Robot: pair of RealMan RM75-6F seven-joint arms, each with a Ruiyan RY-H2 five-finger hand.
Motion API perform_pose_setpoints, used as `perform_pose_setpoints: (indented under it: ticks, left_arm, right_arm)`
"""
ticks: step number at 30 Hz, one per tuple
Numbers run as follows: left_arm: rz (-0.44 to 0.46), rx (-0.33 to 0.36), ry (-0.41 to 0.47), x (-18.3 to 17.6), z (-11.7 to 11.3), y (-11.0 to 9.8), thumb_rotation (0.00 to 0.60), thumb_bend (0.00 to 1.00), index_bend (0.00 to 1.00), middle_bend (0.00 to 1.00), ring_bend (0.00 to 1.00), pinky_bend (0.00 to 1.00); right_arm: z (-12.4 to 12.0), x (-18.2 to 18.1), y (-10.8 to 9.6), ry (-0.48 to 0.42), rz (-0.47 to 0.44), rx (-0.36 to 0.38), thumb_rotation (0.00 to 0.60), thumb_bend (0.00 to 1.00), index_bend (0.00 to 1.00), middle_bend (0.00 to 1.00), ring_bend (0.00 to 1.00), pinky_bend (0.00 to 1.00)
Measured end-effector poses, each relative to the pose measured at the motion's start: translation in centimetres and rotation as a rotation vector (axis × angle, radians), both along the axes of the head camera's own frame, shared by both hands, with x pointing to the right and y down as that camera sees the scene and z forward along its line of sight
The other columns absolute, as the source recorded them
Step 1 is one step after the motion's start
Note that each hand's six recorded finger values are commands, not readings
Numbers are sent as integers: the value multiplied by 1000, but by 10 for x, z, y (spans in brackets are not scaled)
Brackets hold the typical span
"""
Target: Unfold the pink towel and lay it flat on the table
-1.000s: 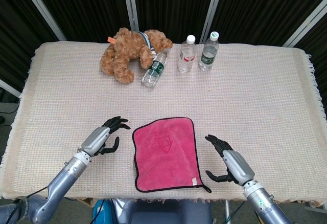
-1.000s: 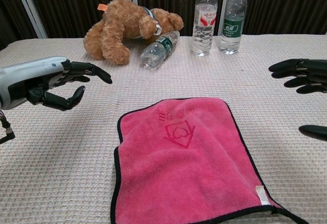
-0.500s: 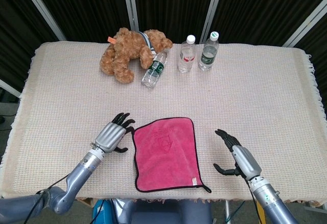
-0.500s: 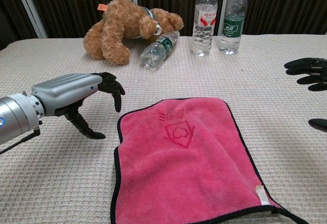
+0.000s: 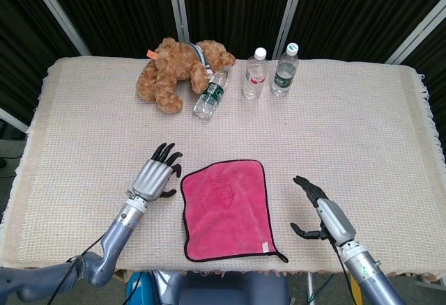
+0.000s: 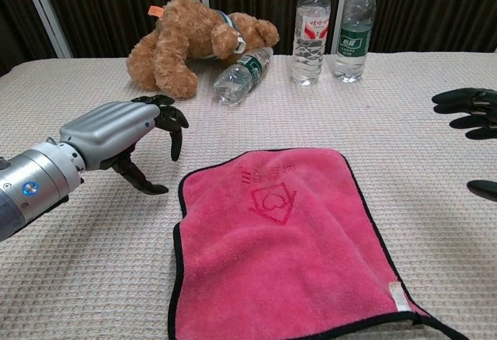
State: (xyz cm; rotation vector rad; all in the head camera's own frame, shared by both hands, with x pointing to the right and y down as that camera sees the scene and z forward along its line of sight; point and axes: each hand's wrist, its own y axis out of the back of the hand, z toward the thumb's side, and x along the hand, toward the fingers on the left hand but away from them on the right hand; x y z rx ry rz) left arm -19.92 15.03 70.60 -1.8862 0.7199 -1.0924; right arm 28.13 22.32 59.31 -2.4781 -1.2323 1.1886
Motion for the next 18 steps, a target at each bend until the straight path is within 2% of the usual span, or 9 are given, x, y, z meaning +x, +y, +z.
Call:
perform_pose_setpoints:
  ticks: [6, 18]
  left_arm:
    - [27, 24, -10, 11, 9, 0, 600, 171, 507, 190, 0, 0]
    - [75, 28, -9, 40, 23, 7, 600, 171, 516, 191, 0, 0]
  right_arm:
    - [2, 0, 0, -5, 8, -2, 600, 322, 0, 0, 0, 0]
    - [6, 4, -3, -5, 33, -11, 600, 322, 0, 0, 0, 0]
